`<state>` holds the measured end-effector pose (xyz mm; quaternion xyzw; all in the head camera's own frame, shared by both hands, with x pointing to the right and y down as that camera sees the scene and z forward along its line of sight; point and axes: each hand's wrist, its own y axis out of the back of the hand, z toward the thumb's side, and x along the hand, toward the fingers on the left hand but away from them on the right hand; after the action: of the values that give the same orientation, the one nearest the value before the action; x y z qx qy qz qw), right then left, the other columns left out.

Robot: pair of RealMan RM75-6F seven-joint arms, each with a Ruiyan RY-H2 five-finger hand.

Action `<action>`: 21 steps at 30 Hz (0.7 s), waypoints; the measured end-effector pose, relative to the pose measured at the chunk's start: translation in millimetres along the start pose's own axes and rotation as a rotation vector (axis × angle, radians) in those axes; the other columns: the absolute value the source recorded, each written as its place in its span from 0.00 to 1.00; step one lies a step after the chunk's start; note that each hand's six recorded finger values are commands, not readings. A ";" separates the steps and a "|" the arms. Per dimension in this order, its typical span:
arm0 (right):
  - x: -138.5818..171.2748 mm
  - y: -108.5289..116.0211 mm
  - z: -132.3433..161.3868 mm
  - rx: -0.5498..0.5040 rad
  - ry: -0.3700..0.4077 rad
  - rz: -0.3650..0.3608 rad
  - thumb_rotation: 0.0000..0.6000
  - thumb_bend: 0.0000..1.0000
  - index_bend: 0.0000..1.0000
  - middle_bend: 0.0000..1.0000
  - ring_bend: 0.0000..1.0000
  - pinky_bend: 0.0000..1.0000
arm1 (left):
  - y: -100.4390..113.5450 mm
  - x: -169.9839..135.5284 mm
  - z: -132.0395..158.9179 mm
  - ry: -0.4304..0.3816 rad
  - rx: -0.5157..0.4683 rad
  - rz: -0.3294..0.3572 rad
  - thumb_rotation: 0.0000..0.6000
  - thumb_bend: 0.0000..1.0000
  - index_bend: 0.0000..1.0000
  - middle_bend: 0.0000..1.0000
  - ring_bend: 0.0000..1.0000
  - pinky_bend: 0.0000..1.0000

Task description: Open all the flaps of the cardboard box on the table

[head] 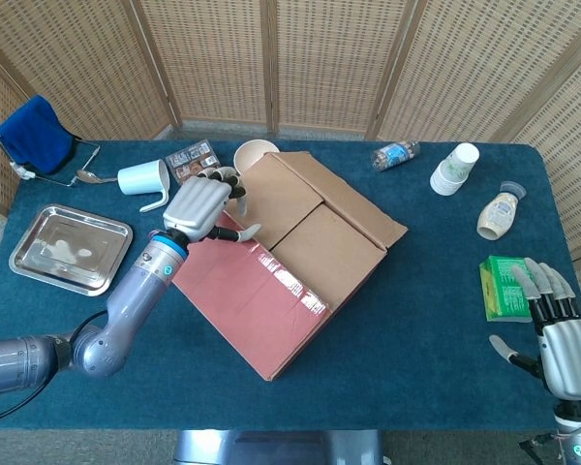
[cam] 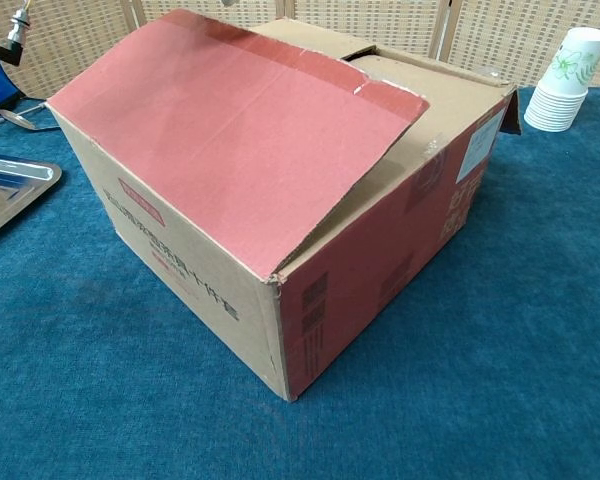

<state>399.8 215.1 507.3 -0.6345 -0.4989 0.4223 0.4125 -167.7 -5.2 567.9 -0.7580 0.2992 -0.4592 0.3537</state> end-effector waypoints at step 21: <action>0.1 -1.2 2.8 -0.002 0.007 0.001 1.00 0.00 0.00 0.00 0.00 0.12 | -11.1 11.8 7.5 0.057 -0.016 -0.036 0.35 0.00 0.51 0.46 0.27 0.35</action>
<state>396.8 215.7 507.6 -0.6368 -0.4974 0.4198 0.4133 -154.7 -6.0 580.2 -0.7526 0.2992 -0.4845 0.3307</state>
